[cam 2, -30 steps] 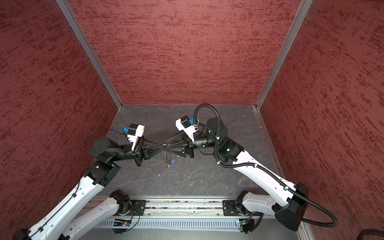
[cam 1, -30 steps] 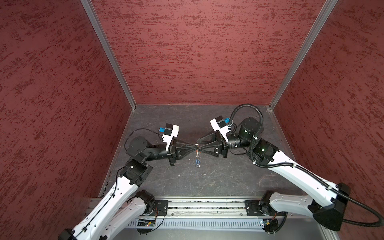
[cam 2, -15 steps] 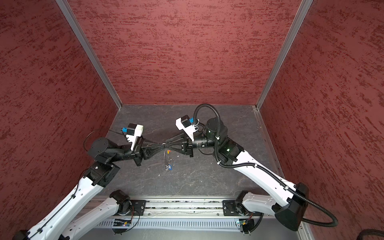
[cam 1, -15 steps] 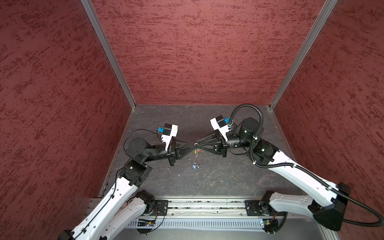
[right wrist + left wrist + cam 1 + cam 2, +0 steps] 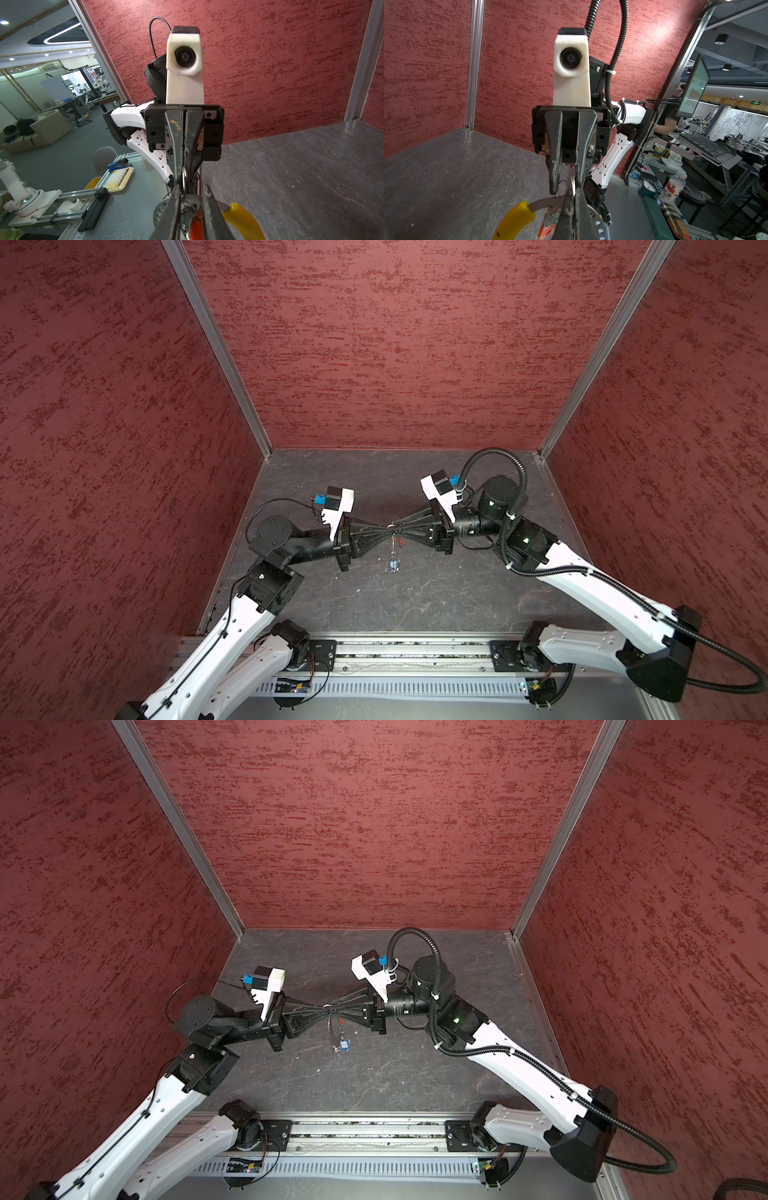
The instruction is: Remove the keys from the keyring
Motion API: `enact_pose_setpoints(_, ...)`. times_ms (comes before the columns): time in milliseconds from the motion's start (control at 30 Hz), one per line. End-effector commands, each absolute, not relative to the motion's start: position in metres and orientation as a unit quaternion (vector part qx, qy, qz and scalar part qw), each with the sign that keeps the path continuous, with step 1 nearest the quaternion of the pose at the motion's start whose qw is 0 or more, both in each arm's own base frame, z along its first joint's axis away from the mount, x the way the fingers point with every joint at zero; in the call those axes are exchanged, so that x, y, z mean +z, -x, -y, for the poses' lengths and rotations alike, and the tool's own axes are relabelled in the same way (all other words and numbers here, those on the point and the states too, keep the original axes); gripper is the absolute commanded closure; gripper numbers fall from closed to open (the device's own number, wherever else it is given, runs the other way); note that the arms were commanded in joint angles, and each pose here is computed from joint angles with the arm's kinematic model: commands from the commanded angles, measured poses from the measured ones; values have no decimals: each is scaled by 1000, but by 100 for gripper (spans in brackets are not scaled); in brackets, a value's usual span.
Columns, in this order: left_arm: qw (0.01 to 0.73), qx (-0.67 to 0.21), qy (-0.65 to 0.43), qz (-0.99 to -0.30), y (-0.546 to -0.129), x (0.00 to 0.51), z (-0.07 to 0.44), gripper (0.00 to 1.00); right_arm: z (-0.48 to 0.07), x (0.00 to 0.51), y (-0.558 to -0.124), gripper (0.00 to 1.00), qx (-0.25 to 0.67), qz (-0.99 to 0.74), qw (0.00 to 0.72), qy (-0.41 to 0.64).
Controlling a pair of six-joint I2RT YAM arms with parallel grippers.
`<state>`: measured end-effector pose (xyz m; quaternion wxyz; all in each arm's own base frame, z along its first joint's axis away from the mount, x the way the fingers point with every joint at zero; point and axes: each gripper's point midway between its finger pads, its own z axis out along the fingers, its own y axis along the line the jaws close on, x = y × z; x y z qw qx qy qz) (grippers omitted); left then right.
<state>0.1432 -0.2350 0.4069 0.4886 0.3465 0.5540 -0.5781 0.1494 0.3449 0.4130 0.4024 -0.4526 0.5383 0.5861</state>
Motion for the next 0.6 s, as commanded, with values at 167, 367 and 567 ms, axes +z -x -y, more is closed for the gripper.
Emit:
enact_pose_setpoints(167,500,-573,-343,-551,-145,409,233,100,-346,416,-142,87,590,-527,403,461)
enact_pose_setpoints(367,500,-573,-344,-550,-144,410,233,100,-345,416,-143,98,586,-530,406,460)
enact_pose_setpoints(567,500,-566,-331,-567,-147,409,231,100,-343,413,-146,100,574,-546,410,452)
